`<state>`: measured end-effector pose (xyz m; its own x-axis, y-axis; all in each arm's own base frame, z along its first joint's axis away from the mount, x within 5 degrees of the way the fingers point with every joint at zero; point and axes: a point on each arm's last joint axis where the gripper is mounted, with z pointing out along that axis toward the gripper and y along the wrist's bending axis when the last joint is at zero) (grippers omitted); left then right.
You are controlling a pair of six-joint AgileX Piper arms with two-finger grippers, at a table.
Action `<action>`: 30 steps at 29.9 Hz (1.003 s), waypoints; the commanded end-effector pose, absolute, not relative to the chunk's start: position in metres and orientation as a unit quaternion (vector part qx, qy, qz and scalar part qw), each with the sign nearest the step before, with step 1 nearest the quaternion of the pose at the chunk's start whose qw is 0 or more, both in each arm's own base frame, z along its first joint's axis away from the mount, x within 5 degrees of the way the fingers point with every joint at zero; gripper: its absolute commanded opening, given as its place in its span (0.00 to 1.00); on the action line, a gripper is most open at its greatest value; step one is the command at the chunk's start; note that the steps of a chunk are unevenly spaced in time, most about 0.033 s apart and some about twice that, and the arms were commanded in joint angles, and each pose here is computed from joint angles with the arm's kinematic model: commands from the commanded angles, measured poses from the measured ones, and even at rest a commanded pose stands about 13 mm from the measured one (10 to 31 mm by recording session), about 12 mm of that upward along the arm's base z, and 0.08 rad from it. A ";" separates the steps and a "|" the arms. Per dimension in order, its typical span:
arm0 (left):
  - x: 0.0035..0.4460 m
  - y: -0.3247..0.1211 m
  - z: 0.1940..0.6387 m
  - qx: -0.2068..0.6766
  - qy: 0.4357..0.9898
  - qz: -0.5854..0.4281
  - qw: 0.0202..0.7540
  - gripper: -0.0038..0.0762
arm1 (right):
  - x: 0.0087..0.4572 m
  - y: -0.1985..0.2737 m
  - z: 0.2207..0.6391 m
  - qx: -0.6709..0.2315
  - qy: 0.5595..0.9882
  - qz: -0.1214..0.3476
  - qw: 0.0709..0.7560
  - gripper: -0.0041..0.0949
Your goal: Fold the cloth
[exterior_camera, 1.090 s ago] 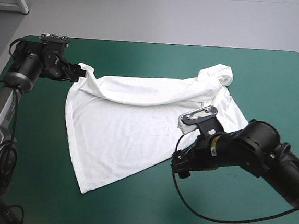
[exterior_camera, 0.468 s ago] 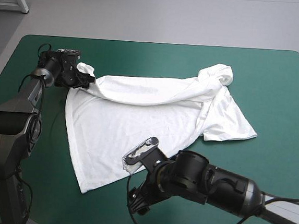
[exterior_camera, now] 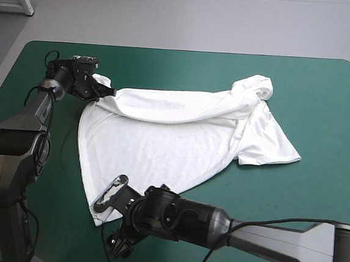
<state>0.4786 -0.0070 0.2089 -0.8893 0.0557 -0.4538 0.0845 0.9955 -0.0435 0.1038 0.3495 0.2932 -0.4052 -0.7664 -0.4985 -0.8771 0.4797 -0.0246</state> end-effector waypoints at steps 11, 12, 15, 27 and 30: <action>0.470 -0.012 0.216 0.036 0.977 -0.051 0.203 0.04 | 0.118 0.394 0.286 -0.559 0.769 0.111 0.291 0.95; 0.470 -0.013 0.216 0.036 0.977 -0.052 0.203 0.04 | 0.118 0.397 0.282 -0.560 0.767 0.112 0.291 0.95; 0.470 -0.013 0.216 0.036 0.977 -0.052 0.203 0.04 | 0.121 0.403 0.273 -0.567 0.760 0.114 0.295 0.95; 0.470 -0.013 0.215 0.039 0.977 -0.054 0.201 0.04 | 0.169 0.406 0.240 -0.521 0.809 0.161 0.217 0.45; 0.470 -0.013 0.216 0.043 0.977 -0.053 0.203 0.04 | 0.168 0.407 0.221 -0.525 0.820 0.147 0.177 0.41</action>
